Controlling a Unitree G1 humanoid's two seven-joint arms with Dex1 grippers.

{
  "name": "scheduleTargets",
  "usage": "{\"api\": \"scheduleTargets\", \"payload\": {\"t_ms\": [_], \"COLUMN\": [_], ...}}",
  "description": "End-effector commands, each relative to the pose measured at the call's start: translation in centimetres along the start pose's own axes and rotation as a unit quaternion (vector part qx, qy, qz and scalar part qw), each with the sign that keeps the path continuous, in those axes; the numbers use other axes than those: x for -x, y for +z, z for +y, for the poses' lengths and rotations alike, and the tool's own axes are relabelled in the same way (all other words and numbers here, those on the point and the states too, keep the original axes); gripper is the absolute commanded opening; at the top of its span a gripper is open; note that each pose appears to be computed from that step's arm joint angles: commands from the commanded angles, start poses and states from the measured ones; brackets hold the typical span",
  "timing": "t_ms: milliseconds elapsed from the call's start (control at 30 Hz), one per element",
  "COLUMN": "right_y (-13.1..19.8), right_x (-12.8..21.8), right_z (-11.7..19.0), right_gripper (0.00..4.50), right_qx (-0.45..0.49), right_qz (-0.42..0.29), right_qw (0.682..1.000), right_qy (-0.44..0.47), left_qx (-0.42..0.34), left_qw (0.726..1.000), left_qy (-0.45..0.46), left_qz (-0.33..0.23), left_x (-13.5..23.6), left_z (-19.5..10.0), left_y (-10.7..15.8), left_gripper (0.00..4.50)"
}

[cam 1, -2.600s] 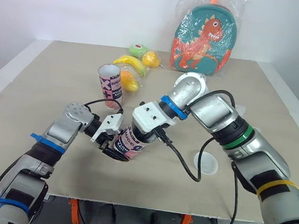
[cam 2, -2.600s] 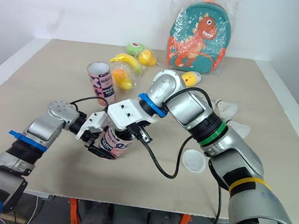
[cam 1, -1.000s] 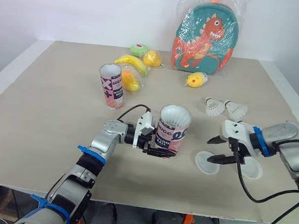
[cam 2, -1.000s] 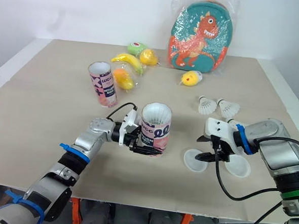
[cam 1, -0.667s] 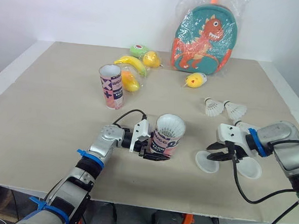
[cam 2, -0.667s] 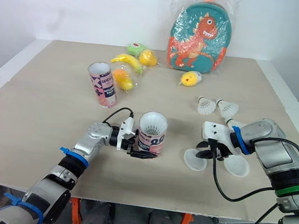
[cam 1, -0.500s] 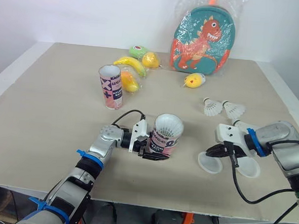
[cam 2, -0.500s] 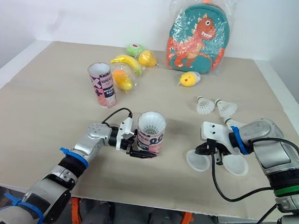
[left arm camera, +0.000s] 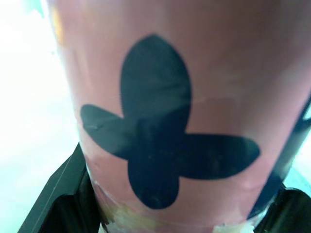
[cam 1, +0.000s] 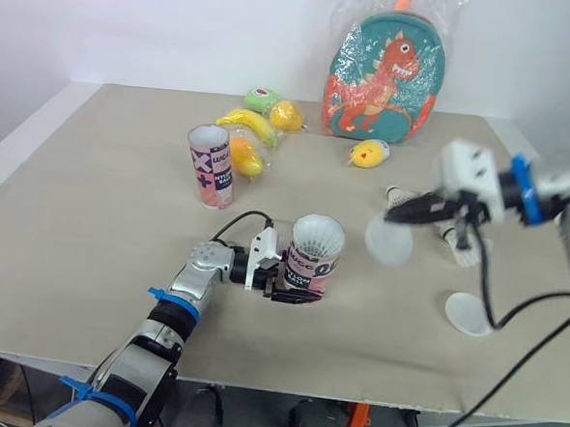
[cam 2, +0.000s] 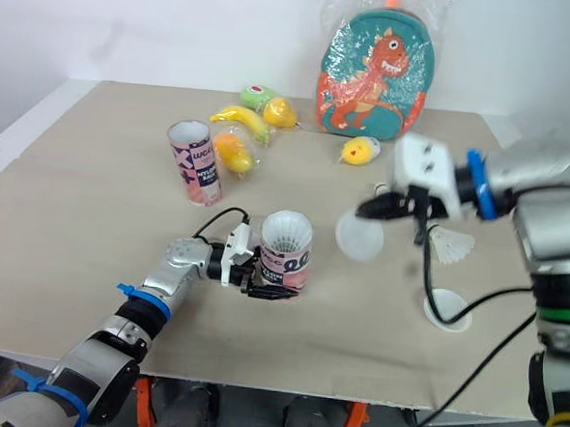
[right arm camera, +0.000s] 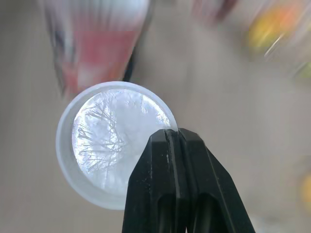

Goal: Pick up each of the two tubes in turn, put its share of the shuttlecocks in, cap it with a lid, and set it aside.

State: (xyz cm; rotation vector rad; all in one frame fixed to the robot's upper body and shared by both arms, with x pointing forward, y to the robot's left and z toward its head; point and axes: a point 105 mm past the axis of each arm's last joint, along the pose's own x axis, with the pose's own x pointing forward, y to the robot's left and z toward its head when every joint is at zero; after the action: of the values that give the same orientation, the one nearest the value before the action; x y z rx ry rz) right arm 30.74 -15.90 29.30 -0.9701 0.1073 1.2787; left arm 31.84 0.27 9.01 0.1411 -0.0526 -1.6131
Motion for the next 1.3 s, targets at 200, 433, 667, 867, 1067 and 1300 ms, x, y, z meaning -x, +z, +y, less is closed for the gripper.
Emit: {"api": "scheduleTargets", "payload": {"t_ms": [200,433,667,867,1067,1300], "right_y": [5.5,6.6,5.9,7.0,7.3,7.7], "right_x": [-4.0,-6.0,-6.5,-6.1,-6.2,-6.1], "right_z": [-0.2,0.3,1.5,0.3,0.0,0.2], "right_gripper": [0.14,0.14,0.14,0.14,0.14,0.14], "right_qx": [0.119,0.16,0.178,0.184,0.199,0.208], "right_qz": [-0.025,-0.027,-0.007,-0.011,-0.003,-0.002], "right_qw": [0.987,0.977,0.969,0.969,0.964,0.96], "right_qy": [0.1,0.138,0.173,0.167,0.177,0.187], "left_qx": [0.041,0.042,0.04,0.04,0.039,0.04], "left_qw": [0.997,0.998,0.997,0.997,0.997,0.997], "left_qy": [-0.027,-0.023,-0.021,-0.022,-0.024,-0.024], "left_qz": [0.052,0.047,0.055,0.058,0.059,0.063], "left_x": [0.2,0.2,0.8,0.9,0.7,0.9], "left_z": [-1.1,-0.9,-0.8,-0.8,-0.7,-0.6], "left_y": [-2.8,-2.5,-2.5,-2.6,-2.5,-2.7], "left_gripper": [3.4,3.4,3.4,3.4,3.4,3.4]}}
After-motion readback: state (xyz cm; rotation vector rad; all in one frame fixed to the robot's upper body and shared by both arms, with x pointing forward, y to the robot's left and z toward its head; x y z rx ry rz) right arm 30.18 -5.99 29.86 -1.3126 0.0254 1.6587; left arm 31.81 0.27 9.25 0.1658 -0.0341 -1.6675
